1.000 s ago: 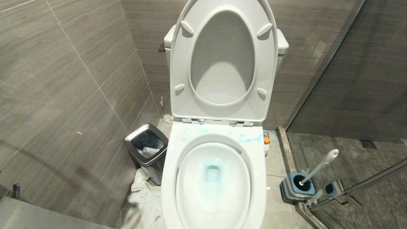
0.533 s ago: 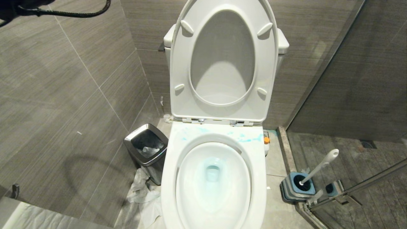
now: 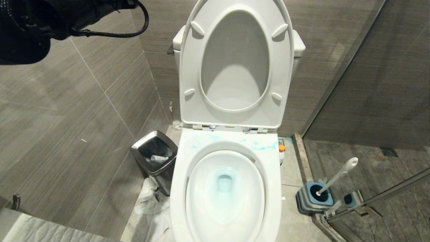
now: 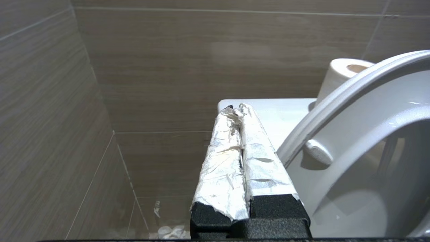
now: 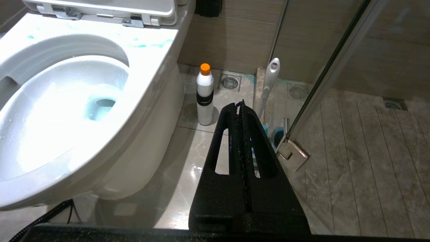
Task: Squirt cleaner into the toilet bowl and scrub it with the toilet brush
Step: Flush the toilet
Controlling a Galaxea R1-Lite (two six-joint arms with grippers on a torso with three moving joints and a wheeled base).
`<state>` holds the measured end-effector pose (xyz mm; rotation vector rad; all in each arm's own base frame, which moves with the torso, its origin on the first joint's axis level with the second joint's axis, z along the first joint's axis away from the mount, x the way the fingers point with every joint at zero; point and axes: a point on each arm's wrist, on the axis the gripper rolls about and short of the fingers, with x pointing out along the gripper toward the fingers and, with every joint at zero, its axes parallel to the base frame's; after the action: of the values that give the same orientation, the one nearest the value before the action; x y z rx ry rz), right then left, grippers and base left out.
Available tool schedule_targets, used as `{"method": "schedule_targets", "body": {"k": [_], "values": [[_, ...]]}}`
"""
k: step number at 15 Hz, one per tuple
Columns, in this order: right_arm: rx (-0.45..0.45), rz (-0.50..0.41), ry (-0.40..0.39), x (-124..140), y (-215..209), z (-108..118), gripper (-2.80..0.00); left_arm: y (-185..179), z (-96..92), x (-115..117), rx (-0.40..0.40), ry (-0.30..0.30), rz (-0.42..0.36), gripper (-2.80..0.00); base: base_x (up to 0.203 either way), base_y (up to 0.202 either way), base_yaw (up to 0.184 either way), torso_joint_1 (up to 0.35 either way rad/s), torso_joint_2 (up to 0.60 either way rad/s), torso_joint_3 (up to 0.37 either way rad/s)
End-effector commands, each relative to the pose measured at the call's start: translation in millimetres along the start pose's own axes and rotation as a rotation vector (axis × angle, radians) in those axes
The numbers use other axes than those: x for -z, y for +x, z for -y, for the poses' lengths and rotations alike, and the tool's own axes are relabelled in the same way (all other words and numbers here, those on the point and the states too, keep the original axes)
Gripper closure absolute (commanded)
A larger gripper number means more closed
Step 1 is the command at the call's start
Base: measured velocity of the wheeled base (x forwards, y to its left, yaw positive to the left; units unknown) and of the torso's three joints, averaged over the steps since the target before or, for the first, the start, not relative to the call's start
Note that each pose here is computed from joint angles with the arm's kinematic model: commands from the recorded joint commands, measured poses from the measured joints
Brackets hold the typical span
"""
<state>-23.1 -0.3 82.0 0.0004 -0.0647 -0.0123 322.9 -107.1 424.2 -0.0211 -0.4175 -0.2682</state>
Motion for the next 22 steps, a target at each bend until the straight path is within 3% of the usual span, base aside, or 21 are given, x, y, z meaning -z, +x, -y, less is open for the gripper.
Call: {"method": "schedule_targets", "body": {"k": [1, 3, 9, 16, 22], "values": [[0.0, -0.025, 0.0, 6.9, 1.6, 0.0, 0.0, 4.5, 4.6, 8.9, -0.003, -0.003, -0.017, 0.0, 0.0, 0.0, 0.0, 0.0, 0.0, 0.0], [0.0, -0.025, 0.0, 6.9, 1.6, 0.0, 0.0, 4.3, 3.9, 8.7, -0.046, -0.001, -0.02, 0.0, 0.0, 0.0, 0.0, 0.0, 0.0, 0.0], [0.0, -0.025, 0.0, 6.9, 1.6, 0.0, 0.0, 1.1, -0.2, 2.1, -0.076, 0.002, -0.006, 0.0, 0.0, 0.0, 0.0, 0.0, 0.0, 0.0], [0.0, -0.025, 0.0, 6.9, 1.6, 0.0, 0.0, 0.7, -3.3, 2.4, -0.209, 0.011, -0.015, 0.0, 0.0, 0.0, 0.0, 0.0, 0.0, 0.0], [0.0, -0.025, 0.0, 6.9, 1.6, 0.0, 0.0, 3.5, -2.3, 0.3, -0.215, 0.004, 0.054, 0.0, 0.0, 0.0, 0.0, 0.001, 0.0, -0.112]]}}
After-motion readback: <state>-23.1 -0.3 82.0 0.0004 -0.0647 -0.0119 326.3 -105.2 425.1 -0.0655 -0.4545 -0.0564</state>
